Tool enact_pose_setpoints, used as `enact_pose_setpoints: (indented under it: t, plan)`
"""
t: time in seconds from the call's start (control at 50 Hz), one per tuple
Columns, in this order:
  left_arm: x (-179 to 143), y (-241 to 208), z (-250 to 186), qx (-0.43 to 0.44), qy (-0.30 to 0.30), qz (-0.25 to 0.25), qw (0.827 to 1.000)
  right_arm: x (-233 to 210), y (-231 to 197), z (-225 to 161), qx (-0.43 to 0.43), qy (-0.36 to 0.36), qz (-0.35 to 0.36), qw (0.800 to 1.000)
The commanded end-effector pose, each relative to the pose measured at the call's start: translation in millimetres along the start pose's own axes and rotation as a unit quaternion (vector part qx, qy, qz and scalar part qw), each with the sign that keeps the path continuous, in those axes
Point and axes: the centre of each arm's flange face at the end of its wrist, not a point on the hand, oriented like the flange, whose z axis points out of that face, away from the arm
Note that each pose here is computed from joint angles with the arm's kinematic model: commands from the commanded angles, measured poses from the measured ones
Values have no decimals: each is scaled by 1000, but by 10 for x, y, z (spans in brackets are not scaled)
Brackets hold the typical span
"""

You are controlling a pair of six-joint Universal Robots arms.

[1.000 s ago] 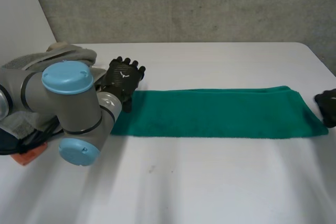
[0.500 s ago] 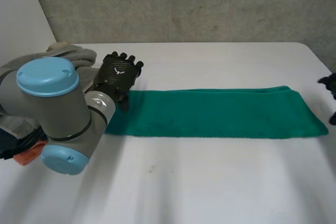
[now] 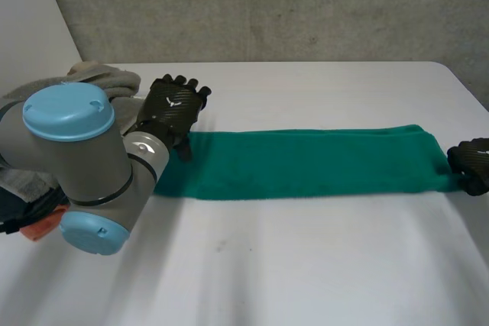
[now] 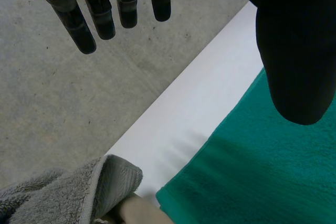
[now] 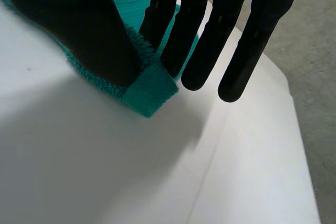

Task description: Fold the laundry.

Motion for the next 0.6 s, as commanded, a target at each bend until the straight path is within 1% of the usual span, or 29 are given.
enact_pose_setpoints:
  t: [0.02,0.1,0.12,0.18,0.2,0.28,0.34,0.42,0.44,0.48,0.5,0.52,0.58,0.6]
  plan:
    - [2,-14,-4,3,-1,-4,1000,114,11,11,-5,41,-5,999]
    - [-6,-56,-18,8,-2,-3,1000,284,18,-6,-13,75,-13,997]
    - [-6,-57,-22,8,-2,-4,1000,455,37,-24,-17,102,-15,994]
    - [-23,-90,-35,12,-4,-4,1000,776,65,-68,-32,154,-22,987]
    - [-26,-97,-40,13,-4,-4,1000,943,80,-73,-43,183,-32,982]
    - [-38,-91,-64,11,-5,-4,1000,1074,23,-83,-48,212,-59,974]
    - [-37,-101,-75,12,-5,-4,1000,1022,-32,-56,-39,208,-74,974]
    - [-47,-118,-86,14,-6,-5,1000,528,-524,70,47,156,-112,980]
    - [-52,-127,-86,15,-7,-5,1000,291,-739,91,89,136,-130,978]
    - [-69,-159,-100,19,-10,-6,1000,31,-928,93,128,115,-146,974]
    - [-73,-165,-105,20,-10,-6,1000,-95,-1033,84,152,105,-154,971]
    - [-80,-181,-110,22,-11,-7,1000,-378,-1230,44,195,80,-168,963]
    - [-83,-196,-142,23,-10,-11,1000,-898,-1494,-69,263,25,-191,946]
    - [-84,-199,-153,23,-10,-12,1000,-1247,-1632,-184,301,-17,-201,932]
